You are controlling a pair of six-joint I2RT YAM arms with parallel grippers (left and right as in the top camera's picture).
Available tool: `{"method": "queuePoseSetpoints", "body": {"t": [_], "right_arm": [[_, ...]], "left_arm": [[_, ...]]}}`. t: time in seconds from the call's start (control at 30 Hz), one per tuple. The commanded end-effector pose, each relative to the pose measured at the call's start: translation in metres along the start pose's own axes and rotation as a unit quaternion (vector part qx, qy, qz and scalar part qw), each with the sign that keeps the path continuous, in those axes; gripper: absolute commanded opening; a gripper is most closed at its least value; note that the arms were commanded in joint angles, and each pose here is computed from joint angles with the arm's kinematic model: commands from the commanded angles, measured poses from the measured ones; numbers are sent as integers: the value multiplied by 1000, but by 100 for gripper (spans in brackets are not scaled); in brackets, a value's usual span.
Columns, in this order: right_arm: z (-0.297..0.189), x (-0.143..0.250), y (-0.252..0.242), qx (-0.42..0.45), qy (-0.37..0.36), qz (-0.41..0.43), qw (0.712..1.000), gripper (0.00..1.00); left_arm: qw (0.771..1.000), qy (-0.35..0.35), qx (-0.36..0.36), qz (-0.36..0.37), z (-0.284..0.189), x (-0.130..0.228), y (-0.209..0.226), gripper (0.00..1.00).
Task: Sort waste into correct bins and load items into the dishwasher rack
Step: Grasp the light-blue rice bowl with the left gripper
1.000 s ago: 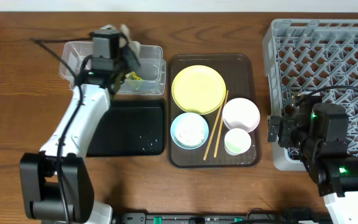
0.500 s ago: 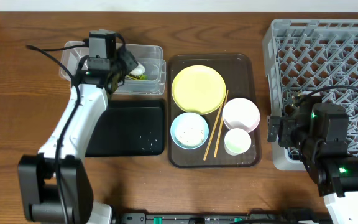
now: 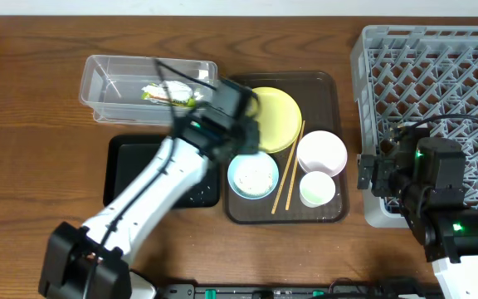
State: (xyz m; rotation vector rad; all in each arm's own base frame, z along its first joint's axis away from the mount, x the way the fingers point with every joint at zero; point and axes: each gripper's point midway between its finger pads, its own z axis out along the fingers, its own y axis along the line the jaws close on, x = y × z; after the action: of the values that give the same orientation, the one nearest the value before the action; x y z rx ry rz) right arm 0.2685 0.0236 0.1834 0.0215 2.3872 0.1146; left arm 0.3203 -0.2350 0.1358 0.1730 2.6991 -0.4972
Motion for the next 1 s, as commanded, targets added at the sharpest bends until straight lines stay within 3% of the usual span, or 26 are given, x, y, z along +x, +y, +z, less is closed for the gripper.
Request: {"method": "queuePoseSetpoints", "body": {"t": [0.0, 0.33, 0.83, 0.97], "right_arm": [[-4, -6, 3, -5, -7, -4, 1000, 99], [-4, -6, 3, -5, -7, -4, 1000, 99], [-4, -6, 3, -5, -7, -4, 1000, 99], [-4, -6, 3, -5, -7, -4, 1000, 99]], "left_arm": [[998, 8, -31, 45, 12, 17, -12, 38], [992, 81, -50, 86, 69, 71, -37, 38], [986, 123, -76, 88, 110, 94, -23, 34], [984, 129, -78, 92, 113, 99, -23, 25]]}}
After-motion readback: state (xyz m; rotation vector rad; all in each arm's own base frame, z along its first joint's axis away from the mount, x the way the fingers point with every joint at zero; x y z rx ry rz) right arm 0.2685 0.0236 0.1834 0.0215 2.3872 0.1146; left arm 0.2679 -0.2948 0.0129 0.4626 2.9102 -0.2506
